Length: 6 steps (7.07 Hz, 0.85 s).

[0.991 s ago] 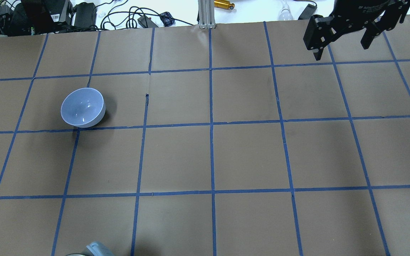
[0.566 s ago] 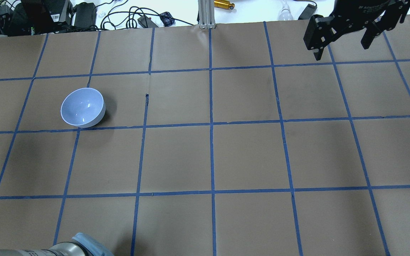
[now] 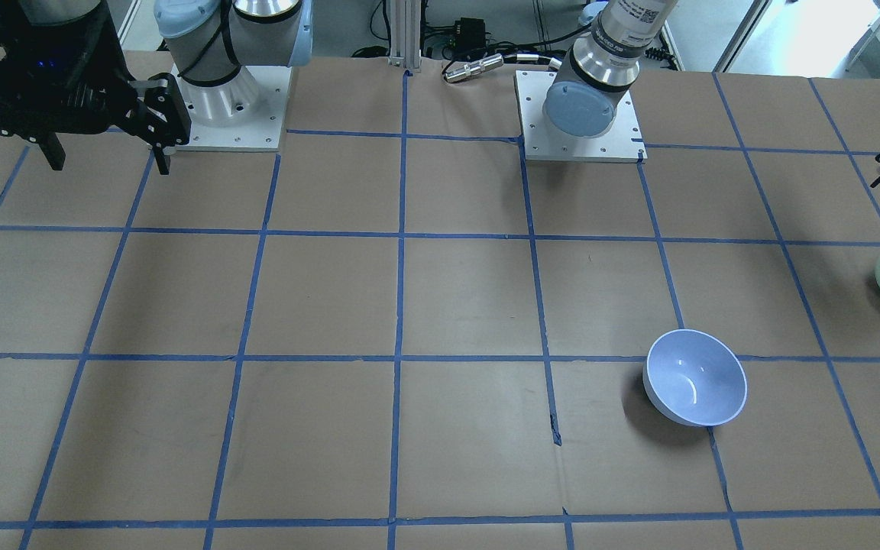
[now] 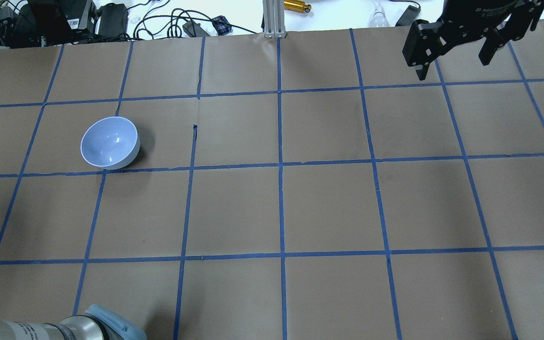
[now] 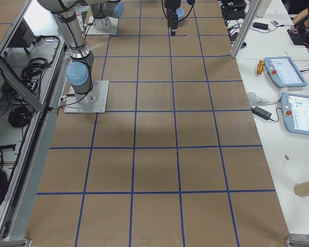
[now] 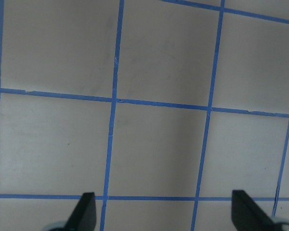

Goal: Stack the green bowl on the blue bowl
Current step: 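Grasp the rim of the pale green bowl with the left gripper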

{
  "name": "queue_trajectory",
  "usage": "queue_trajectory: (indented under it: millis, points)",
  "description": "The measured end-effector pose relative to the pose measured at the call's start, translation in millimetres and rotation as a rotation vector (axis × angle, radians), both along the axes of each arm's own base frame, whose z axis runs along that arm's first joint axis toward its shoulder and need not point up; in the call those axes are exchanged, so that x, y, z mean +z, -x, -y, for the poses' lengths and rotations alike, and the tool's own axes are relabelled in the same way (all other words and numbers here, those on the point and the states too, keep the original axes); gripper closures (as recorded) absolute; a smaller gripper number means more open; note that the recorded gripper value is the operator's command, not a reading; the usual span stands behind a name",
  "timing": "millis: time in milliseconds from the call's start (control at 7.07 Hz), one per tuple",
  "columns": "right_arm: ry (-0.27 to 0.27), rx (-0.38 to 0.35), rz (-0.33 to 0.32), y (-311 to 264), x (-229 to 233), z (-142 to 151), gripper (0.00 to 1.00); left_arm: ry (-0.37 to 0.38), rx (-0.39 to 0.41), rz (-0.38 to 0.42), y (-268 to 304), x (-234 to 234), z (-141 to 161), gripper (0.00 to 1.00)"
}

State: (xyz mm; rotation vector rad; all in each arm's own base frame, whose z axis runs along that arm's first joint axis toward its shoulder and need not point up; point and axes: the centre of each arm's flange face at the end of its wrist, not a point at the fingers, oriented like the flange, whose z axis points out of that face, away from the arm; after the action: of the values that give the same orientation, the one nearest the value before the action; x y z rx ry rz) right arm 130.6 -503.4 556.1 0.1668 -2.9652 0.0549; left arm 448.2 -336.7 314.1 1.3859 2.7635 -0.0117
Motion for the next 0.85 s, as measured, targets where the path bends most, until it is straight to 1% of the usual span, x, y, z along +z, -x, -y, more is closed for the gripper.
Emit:
queue_trajectory:
  millis: [283, 566, 708, 849]
  points:
    - [0.000, 0.000, 0.000, -0.1, 0.0, 0.0, 0.00, 0.030, -0.153, 0.015, -35.4, -22.5, -8.3, 0.00]
    - [0.000, 0.000, 0.000, 0.1, 0.0, 0.0, 0.00, 0.038, -0.351, -0.009, -57.2, -50.9, -7.4, 0.00]
    - [0.000, 0.000, 0.000, 0.2, 0.0, 0.0, 0.00, 0.036, -0.427, -0.021, -63.5, -63.7, -5.8, 0.00]
    - [0.000, -0.001, 0.000, 0.3, 0.0, 0.1, 0.00, 0.035, -0.459, -0.027, -70.2, -72.9, -4.0, 0.00]
